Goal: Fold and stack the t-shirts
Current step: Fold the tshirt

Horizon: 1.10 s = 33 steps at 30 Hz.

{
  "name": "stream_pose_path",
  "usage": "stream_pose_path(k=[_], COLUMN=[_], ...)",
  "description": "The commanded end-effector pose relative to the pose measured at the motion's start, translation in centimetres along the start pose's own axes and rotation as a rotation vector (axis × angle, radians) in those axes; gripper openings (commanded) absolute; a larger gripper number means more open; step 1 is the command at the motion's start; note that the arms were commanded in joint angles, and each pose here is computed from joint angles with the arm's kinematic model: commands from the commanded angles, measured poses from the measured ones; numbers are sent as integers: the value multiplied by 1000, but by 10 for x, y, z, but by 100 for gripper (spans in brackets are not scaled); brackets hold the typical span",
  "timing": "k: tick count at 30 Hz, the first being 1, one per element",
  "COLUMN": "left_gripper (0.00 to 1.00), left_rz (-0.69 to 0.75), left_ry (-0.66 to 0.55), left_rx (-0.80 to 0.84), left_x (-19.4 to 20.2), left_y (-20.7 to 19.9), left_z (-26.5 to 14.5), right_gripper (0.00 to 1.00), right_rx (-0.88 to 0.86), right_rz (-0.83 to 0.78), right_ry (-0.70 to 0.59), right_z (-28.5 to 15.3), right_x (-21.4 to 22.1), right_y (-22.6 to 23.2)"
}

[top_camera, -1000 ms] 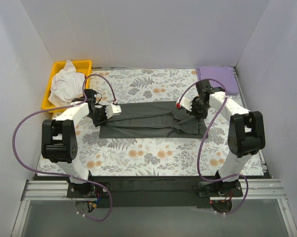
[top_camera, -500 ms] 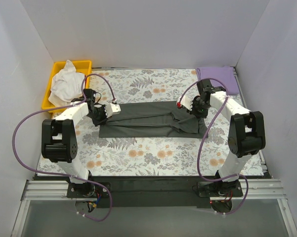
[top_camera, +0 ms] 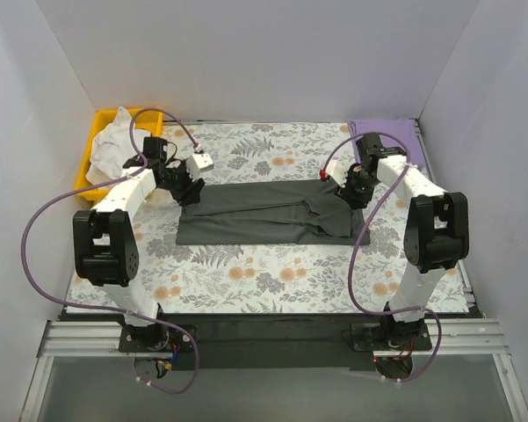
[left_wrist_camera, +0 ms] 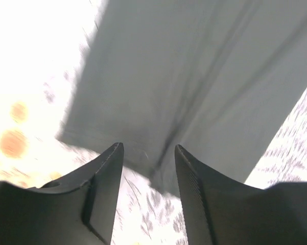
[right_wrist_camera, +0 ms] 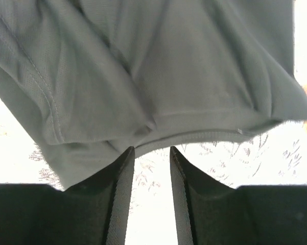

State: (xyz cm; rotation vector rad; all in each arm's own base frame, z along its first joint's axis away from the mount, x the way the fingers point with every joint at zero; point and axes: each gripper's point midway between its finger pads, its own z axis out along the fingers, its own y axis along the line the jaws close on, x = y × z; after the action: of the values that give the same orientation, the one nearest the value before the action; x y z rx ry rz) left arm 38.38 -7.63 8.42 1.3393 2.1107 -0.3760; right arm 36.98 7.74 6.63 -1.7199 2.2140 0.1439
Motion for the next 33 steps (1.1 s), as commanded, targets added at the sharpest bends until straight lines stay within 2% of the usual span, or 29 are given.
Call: stream_pose_path(k=[1,4,6,7,8,10,11,13,18,21,24,33], left_gripper=[45,47,47,47,47,46,45,42,38,38,38,39], left_rz=[-42,-14,26,54,96,210,274,325,620,779,870,982], left_ry=[-239,-322,-368,-437,-447,-481,-481,-477,-534,-541,-555,-569], left_rx=[49,54,87,60,86,111,149,193,230,265,274,240], left_x=[-79,-121,-139,-160,-167,-182,-192,-205,-249,-251,-252,-246], left_y=[-11,-35,-72,-75,-100,-119,-142,-156,-193,-218,-236,-251], left_z=[-20,-9,2,4,14,30,43,65,101,126,143,178], right_gripper=[41,41,39,38,37,33,32,27,15,11,8,7], right_rx=[2,-31,-54,-75,-104,-151,-170,-214,-261,-239,-243,-229], right_rz=[140,269,335,397,440,545,573,639,740,782,819,838], right_ry=[-105,-162,-180,-209,-216,-238,-239,-229,-203,-172,-154,-91], right_z=[-26,-42,-46,-49,-49,-53,-53,-49,-35,-23,-12,7], right_x=[-9,-11,-7,-4,0,4,4,6,14,23,29,45], right_y=[-14,-16,-11,-8,1,13,20,38,56,53,52,52])
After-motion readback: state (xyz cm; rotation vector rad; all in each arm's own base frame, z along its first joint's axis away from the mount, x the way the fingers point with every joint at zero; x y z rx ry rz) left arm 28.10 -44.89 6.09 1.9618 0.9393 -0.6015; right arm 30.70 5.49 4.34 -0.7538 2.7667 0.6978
